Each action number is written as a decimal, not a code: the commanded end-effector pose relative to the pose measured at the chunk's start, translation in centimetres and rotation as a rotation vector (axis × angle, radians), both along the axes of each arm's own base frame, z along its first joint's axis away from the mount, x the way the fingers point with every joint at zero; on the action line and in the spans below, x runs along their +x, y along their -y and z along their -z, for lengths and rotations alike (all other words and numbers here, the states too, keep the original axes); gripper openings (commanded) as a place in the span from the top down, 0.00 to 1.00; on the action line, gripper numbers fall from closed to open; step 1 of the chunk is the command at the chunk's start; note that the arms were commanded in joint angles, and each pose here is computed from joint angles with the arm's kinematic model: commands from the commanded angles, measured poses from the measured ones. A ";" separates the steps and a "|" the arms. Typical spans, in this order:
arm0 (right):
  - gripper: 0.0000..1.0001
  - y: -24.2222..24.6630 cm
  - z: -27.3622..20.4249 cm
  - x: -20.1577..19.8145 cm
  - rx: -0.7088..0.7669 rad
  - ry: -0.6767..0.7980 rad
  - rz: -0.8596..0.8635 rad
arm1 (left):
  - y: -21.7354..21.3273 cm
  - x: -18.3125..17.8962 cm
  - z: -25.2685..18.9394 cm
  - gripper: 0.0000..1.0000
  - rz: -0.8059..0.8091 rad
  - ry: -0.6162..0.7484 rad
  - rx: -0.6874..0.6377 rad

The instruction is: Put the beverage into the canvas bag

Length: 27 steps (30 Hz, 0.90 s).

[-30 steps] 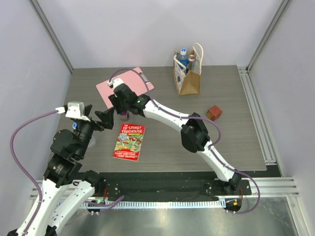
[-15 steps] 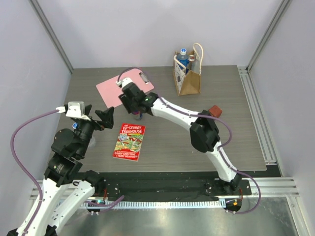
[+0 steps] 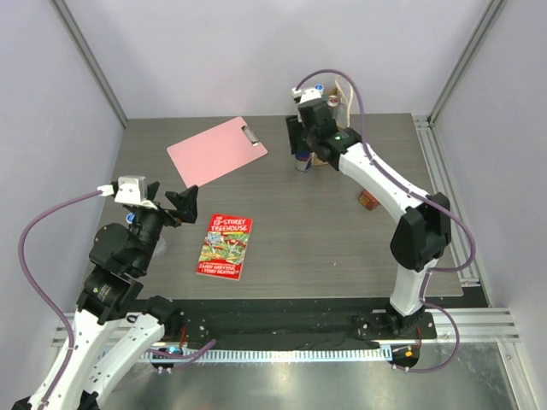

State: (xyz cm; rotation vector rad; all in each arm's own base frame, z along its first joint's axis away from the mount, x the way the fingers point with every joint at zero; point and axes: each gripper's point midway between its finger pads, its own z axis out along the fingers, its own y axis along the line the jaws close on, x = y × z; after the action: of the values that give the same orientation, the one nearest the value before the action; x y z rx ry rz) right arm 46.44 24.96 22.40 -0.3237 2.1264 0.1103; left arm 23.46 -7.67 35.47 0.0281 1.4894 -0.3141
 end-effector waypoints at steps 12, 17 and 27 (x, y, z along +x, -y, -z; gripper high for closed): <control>0.99 10.2 -17.5 3.8 0.093 0.376 0.237 | 0.0 0.3 -0.8 0.00 -0.008 0.030 0.000; 0.99 11.0 -20.3 6.5 0.107 0.464 0.248 | 0.0 0.3 -0.8 0.00 -0.008 0.030 0.000; 0.99 10.9 -19.5 12.0 0.089 0.555 0.212 | 0.0 0.4 -0.6 0.00 -0.007 0.027 0.007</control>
State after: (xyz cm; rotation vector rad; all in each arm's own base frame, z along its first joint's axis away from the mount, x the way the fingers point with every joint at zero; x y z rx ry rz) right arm 56.71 13.99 36.21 -0.0632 1.7948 -0.0448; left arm 23.65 -7.76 35.27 0.0307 1.4978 -0.3109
